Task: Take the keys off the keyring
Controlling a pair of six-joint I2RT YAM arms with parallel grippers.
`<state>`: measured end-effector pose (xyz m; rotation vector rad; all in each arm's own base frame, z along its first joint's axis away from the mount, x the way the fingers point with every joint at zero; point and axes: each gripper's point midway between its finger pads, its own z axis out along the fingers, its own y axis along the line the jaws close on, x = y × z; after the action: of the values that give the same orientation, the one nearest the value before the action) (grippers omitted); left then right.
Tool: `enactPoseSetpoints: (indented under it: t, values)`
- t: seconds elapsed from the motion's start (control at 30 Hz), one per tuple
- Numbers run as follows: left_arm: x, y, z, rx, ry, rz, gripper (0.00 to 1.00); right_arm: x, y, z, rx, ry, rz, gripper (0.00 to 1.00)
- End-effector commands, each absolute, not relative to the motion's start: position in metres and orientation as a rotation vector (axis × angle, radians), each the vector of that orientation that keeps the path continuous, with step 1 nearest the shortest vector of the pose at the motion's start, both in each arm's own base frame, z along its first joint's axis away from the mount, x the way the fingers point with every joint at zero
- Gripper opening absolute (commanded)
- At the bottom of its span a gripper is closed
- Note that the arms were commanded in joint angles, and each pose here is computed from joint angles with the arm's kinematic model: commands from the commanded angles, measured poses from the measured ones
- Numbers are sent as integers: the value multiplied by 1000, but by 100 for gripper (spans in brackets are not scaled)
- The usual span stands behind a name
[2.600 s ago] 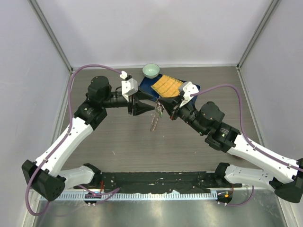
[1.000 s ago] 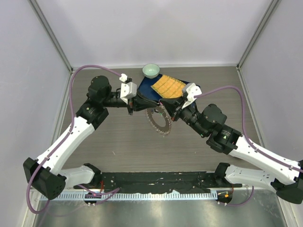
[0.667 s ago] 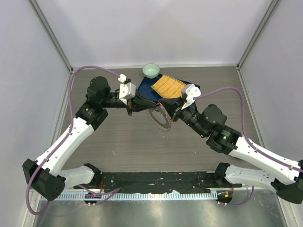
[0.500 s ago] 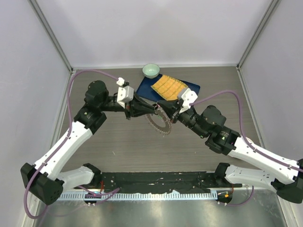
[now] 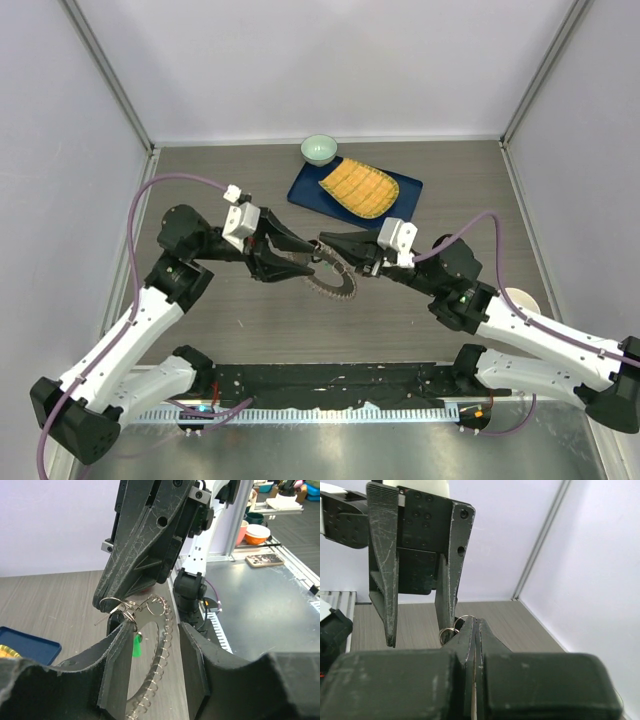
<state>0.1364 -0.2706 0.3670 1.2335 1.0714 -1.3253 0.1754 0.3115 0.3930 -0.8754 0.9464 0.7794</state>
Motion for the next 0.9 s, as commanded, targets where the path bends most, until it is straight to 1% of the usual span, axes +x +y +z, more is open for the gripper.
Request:
enactPoseSetpoints:
  t: [0.0, 0.23, 0.3, 0.33, 0.37, 0.4, 0.43, 0.47, 0.67, 0.87]
  values:
    - [125, -268, 379, 1209, 1026, -1364, 46, 151, 307, 438, -816, 729, 887, 1]
    - [141, -269, 372, 1102, 1067, -1315, 47, 162, 316, 421, -809, 758, 900, 1]
    - [145, -271, 368, 1096, 1086, -1318, 42, 165, 316, 420, -801, 759, 898, 1]
    - [144, -271, 366, 1109, 1088, -1328, 38, 166, 317, 418, -802, 762, 897, 1]
    - [144, -272, 365, 1113, 1087, -1330, 25, 170, 317, 416, -795, 767, 888, 0]
    - [145, -273, 364, 1116, 1092, -1332, 15, 172, 315, 415, -787, 764, 885, 1]
    - [146, -273, 363, 1121, 1087, -1318, 6, 175, 314, 415, -781, 764, 883, 1]
    - [150, -273, 361, 1108, 1103, -1308, 0, 180, 311, 414, -766, 772, 880, 1]
    - [169, -278, 347, 1105, 1154, -1241, 0, 190, 295, 402, -758, 756, 908, 1]
    - [188, -282, 344, 1112, 1155, -1159, 0, 205, 288, 354, -800, 864, 822, 1]
